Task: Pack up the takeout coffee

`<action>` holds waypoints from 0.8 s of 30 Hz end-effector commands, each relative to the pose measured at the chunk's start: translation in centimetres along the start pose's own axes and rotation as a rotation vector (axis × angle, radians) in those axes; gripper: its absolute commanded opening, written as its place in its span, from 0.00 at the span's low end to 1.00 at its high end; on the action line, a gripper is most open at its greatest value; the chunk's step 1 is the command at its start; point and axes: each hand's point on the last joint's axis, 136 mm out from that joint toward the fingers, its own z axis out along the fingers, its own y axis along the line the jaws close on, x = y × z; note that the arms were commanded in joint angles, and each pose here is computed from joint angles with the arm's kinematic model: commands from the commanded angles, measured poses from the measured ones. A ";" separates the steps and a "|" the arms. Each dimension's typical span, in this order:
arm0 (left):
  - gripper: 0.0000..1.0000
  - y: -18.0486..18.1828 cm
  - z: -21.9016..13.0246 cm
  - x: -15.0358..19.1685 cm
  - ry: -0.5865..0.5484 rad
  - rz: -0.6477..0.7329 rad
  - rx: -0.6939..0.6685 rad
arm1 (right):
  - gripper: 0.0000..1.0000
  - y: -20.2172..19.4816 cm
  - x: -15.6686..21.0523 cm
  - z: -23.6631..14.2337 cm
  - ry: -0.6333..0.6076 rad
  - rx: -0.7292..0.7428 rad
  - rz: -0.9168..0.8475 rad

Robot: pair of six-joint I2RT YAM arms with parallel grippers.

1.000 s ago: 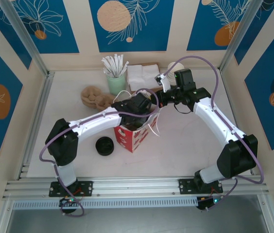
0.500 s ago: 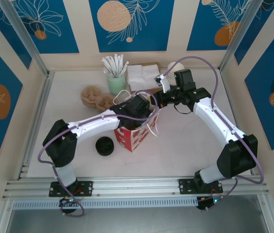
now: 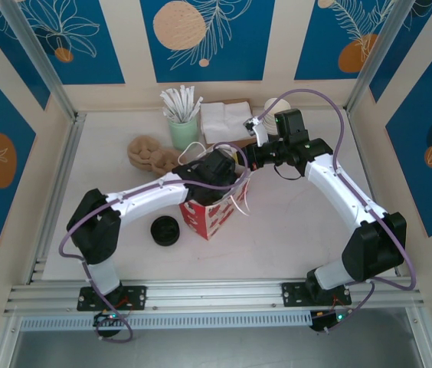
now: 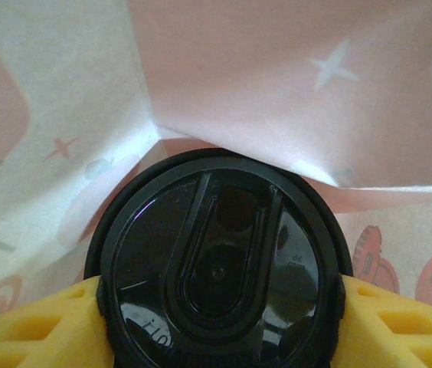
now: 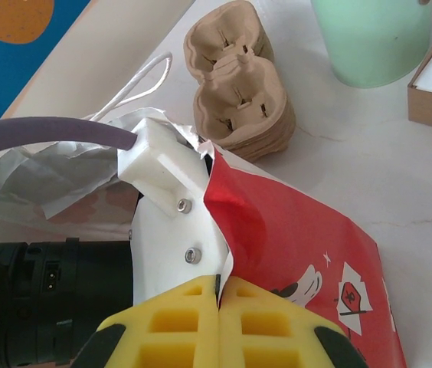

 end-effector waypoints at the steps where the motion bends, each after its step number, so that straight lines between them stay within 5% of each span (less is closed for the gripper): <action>1: 0.69 -1.5 -1.4 -0.4 0.020 0.030 0.072 | 0.03 5.0 0.3 -0.6 0.003 -0.202 -0.040; 10: 0.99 -2.4 -2.9 -2.0 0.000 0.019 0.116 | 0.03 5.1 0.0 -0.8 -0.005 -0.197 -0.046; 24: 0.99 -3.6 -5.2 -3.5 -0.010 0.042 0.136 | 0.02 4.4 0.3 -0.9 0.000 -0.152 -0.043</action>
